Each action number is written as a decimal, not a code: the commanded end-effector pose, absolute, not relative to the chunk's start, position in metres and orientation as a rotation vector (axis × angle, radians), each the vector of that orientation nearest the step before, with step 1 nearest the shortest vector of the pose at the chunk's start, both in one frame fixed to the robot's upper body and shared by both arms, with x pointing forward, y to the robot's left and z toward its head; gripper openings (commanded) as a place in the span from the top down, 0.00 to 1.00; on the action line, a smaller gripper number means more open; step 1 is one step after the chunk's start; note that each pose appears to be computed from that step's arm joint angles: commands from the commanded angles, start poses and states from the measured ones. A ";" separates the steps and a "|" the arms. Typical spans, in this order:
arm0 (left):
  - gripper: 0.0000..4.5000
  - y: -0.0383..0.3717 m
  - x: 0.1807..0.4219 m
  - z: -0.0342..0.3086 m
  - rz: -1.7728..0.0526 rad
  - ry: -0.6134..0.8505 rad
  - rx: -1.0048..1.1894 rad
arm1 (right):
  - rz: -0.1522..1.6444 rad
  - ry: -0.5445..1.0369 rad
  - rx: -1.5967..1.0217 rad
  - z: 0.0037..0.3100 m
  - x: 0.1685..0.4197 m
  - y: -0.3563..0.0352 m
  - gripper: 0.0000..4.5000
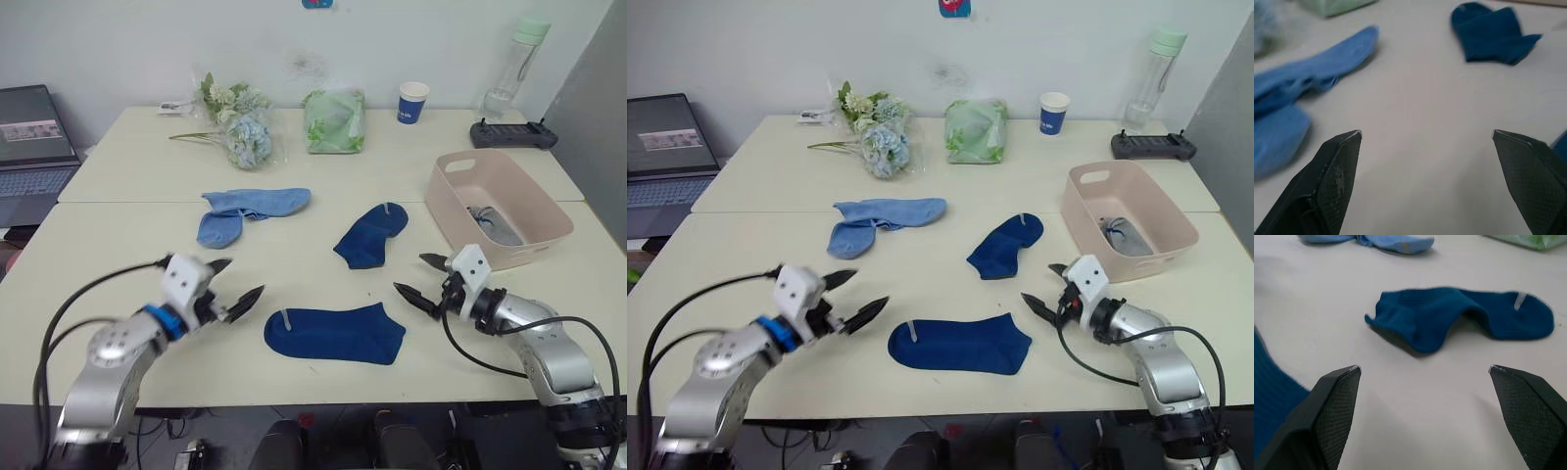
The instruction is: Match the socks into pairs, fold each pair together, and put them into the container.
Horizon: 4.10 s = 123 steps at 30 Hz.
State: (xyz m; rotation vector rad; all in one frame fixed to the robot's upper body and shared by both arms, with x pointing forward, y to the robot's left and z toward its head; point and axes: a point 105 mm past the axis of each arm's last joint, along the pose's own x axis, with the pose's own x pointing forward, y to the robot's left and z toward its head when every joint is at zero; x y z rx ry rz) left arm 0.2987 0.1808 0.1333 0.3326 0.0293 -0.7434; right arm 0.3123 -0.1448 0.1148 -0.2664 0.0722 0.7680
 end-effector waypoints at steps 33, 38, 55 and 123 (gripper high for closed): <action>0.99 0.056 0.380 0.113 -1.013 0.005 0.547 | 0.717 0.012 -0.321 0.131 0.310 -0.134 0.00; 0.99 0.057 0.366 0.124 -1.056 -0.013 0.511 | 0.768 -0.010 -0.352 0.136 0.307 -0.126 0.00; 0.99 0.049 0.278 0.139 -1.276 0.112 0.481 | 1.135 -0.173 -0.764 0.157 0.269 -0.082 0.00; 1.00 0.011 0.398 0.099 -1.229 0.146 0.533 | 1.293 -0.158 -0.722 0.138 0.237 -0.067 1.00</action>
